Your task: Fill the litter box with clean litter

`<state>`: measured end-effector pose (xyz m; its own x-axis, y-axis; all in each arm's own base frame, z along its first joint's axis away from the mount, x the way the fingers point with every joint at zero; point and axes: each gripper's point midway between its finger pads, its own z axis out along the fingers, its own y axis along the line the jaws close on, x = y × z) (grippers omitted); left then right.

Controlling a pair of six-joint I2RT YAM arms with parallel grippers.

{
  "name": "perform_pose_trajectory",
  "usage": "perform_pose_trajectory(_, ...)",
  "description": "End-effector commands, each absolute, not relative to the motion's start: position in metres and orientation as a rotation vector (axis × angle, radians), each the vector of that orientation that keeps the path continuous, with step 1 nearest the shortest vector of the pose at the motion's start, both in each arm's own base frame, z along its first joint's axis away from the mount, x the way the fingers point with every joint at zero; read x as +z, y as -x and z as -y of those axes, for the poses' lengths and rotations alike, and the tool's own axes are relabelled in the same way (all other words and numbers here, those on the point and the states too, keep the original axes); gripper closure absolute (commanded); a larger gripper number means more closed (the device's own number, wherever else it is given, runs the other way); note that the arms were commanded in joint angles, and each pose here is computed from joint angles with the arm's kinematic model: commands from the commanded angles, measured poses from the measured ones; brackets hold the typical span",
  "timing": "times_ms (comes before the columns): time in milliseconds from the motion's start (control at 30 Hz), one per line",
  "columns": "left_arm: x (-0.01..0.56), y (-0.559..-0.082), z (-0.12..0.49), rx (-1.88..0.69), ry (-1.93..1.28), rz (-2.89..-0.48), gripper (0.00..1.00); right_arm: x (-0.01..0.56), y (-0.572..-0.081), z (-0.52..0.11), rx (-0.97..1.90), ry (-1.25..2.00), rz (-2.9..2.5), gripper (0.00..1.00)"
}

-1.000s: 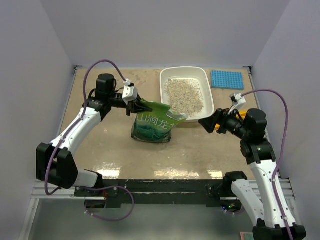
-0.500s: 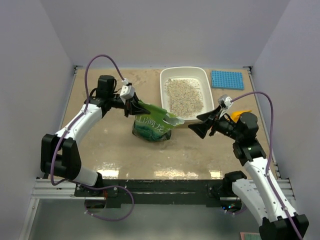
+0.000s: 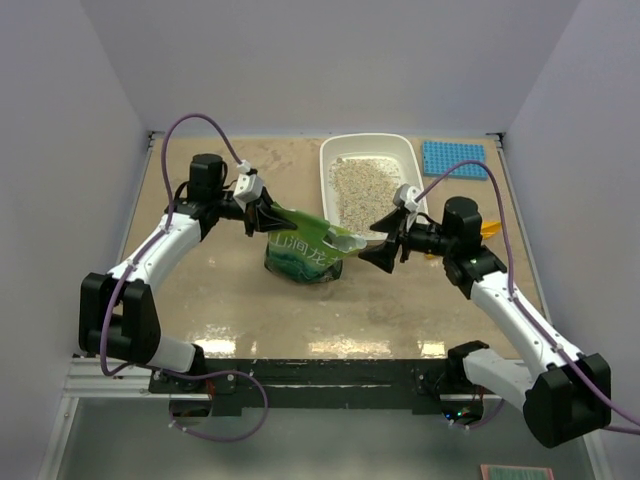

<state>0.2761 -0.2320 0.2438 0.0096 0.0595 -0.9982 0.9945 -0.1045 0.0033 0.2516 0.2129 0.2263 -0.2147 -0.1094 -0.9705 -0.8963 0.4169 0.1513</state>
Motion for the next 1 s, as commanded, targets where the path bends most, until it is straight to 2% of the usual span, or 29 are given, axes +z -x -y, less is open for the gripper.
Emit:
perform_pose_trajectory(0,0.276,-0.241,0.226,-1.386,-1.415,-0.921,1.00,0.242,-0.238,-0.231,0.991,1.095,-1.484,0.16)
perform_pose_trajectory(333,0.279,-0.241,0.226,-1.375,-1.415,-0.910,1.00,0.226,-0.238,-0.241,0.982,1.129,-1.521,0.16)
perform_pose_trajectory(500,0.278,-0.241,0.226,-1.373,-1.415,-0.907,1.00,0.225,-0.245,-0.242,0.977,1.111,-1.539,0.22)
perform_pose_trajectory(600,0.278,-0.241,0.227,-1.375,-1.415,-0.907,1.00,0.225,-0.249,-0.244,0.974,1.112,-1.538,0.34)
perform_pose_trajectory(633,0.278,-0.242,0.226,-1.377,-1.412,-0.912,1.00,0.226,-0.252,-0.246,0.969,1.112,-1.531,0.43)
perform_pose_trajectory(700,0.278,-0.241,0.226,-1.374,-1.414,-0.908,1.00,0.226,-0.253,-0.247,0.972,1.117,-1.535,0.55)
perform_pose_trajectory(733,0.278,-0.242,0.226,-1.376,-1.413,-0.911,1.00,0.221,-0.254,-0.247,0.974,1.121,-1.548,0.65)
perform_pose_trajectory(800,0.278,-0.242,0.226,-1.375,-1.413,-0.910,1.00,0.220,-0.257,-0.249,0.963,1.125,-1.550,0.72)
perform_pose_trajectory(833,0.278,-0.242,0.226,-1.376,-1.413,-0.911,1.00,0.220,-0.259,-0.248,0.951,1.118,-1.555,0.82)
perform_pose_trajectory(900,0.279,-0.241,0.226,-1.373,-1.415,-0.907,1.00,0.219,-0.261,-0.248,0.936,1.115,-1.559,0.88)
perform_pose_trajectory(933,0.279,-0.241,0.226,-1.373,-1.415,-0.907,1.00,0.215,-0.260,-0.247,0.936,1.113,-1.586,0.97)
perform_pose_trajectory(967,0.279,-0.241,0.226,-1.373,-1.415,-0.907,1.00,0.213,-0.264,-0.245,0.903,1.099,-1.602,1.00)
